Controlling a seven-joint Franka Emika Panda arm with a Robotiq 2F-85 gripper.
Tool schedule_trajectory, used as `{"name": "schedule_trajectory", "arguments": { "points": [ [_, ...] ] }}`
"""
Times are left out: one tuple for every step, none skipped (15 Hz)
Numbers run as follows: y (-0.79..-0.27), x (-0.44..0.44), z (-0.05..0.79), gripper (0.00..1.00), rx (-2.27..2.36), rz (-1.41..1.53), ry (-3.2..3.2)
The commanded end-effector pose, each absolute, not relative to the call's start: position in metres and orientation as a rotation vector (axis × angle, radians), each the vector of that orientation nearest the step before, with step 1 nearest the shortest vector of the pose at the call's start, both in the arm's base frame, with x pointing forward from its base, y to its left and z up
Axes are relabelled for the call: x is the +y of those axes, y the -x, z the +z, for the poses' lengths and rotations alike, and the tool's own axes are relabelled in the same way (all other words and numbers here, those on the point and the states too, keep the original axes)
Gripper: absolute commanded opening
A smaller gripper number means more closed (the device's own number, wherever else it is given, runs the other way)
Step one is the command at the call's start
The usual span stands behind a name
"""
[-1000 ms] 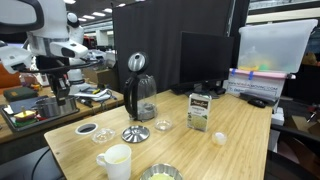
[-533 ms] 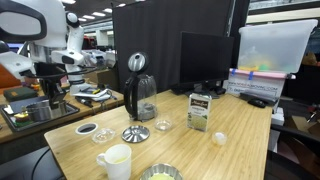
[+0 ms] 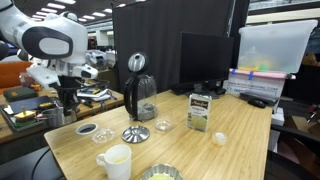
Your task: Move the silver pot to the back left corner of the desk
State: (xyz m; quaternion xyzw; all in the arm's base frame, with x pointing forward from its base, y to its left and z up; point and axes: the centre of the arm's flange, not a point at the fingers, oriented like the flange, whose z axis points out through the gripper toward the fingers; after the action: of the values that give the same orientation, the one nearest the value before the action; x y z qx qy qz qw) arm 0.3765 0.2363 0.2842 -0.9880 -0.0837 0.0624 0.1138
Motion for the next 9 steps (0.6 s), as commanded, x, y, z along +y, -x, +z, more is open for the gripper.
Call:
{"name": "schedule_trajectory", "arguments": {
  "points": [
    [-0.400,0.233,0.263,0.01,-0.207,0.225,2.898],
    [-0.404,0.229,0.257,0.01,-0.184,0.241,2.900],
    [-0.408,0.222,0.252,0.01,-0.150,0.255,2.899],
    [-0.411,0.217,0.248,0.01,-0.126,0.267,2.899],
    [-0.414,0.212,0.246,0.01,-0.105,0.276,2.898],
    [-0.417,0.208,0.243,0.01,-0.089,0.278,2.898],
    [-0.420,0.204,0.244,0.01,-0.076,0.281,2.895],
    [-0.422,0.202,0.244,0.10,-0.069,0.280,2.895],
    [-0.424,0.199,0.246,0.31,-0.065,0.281,2.893]
  ]
}}
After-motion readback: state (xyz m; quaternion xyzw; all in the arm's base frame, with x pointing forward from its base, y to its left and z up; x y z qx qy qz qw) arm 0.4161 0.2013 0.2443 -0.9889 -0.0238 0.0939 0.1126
